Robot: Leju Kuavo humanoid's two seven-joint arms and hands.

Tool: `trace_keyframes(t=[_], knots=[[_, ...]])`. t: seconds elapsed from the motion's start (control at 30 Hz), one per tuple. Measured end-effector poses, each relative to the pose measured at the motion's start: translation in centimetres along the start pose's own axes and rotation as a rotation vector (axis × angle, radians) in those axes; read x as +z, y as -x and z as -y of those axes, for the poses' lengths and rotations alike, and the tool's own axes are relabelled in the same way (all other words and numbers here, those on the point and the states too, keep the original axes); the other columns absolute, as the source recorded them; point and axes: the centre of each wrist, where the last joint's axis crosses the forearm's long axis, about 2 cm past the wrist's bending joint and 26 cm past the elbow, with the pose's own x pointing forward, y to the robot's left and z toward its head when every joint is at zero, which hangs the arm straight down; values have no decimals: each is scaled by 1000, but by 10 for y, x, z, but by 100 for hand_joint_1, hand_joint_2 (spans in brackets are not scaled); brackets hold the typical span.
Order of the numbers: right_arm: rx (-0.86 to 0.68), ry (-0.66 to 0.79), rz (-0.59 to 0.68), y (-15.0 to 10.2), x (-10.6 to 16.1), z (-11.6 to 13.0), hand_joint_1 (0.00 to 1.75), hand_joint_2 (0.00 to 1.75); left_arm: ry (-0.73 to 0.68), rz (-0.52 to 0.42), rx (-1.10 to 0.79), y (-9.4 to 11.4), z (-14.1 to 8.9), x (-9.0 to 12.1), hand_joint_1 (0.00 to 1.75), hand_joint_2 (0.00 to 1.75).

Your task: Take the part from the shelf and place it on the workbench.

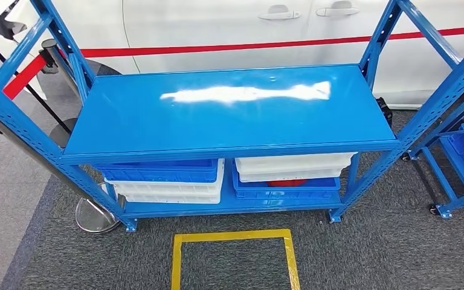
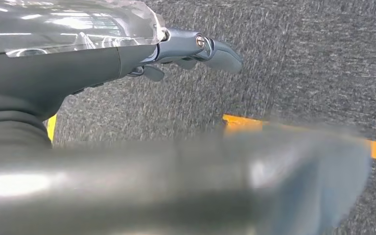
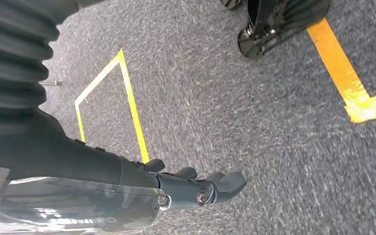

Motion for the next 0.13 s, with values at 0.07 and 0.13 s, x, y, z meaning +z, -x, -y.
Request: trace_keyframes(t=[0.07, 0.13], knots=[[0, -4, -3, 0, 0, 0, 0, 175, 1, 0, 0, 0, 0, 0, 0, 175], [-2, -5, -4, 0, 0, 0, 0, 175, 2, 1, 1, 0, 0, 0, 0, 175]])
